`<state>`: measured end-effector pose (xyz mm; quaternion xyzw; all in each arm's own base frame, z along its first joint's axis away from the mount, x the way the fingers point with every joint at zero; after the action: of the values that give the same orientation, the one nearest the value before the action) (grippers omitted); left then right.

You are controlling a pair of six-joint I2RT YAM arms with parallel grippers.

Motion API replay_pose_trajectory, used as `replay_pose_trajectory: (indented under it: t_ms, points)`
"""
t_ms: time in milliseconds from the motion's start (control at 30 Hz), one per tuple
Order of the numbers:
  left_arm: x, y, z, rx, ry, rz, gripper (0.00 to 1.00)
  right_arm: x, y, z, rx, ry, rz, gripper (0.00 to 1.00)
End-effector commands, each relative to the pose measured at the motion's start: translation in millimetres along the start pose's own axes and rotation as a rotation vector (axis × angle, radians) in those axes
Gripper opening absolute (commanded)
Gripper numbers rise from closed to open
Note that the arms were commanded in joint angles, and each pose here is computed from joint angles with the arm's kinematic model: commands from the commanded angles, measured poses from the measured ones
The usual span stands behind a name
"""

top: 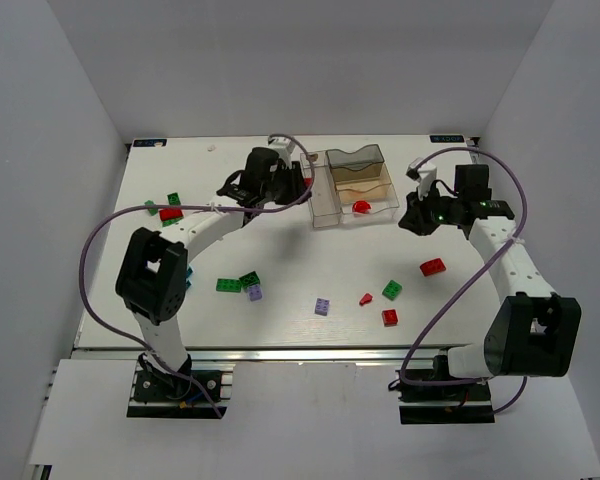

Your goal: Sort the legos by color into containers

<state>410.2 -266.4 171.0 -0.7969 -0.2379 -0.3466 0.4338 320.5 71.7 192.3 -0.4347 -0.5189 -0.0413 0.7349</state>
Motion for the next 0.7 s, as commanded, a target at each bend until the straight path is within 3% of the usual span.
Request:
replay_pose_trajectory:
  t_ms: [0, 67, 133, 267, 467, 667]
  points:
    - [29, -5, -71, -0.388, 0.155, -0.113, 0.00, 1, -7, 22, 0.126, -0.086, -0.037, 0.07]
    - [30, -1, -82, -0.427, 0.200, -0.115, 0.00, -4, -8, 25, 0.143, -0.094, -0.016, 0.00]
    - [31, 9, -98, -0.481, 0.256, -0.118, 0.00, -9, -13, 16, 0.113, -0.078, -0.008, 0.02]
    - [28, 42, -113, -0.512, 0.319, -0.086, 0.00, -8, -17, 14, 0.085, -0.069, -0.014, 0.18]
    - [43, 79, -141, -0.497, 0.401, -0.134, 0.00, -8, -22, 16, 0.056, -0.039, -0.029, 0.30]
    - [20, 111, -121, -0.390, 0.413, -0.089, 0.13, -17, -29, 16, 0.015, -0.041, -0.033, 0.51]
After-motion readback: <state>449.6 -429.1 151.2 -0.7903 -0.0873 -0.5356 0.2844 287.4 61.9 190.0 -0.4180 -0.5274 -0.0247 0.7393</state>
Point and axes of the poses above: each gripper's point midway between its finger pads, its own y axis out along the fingers, its own z axis along the line the jaws close on, x = y × z, the point moved 4 cm from there along -y, back along the fingers
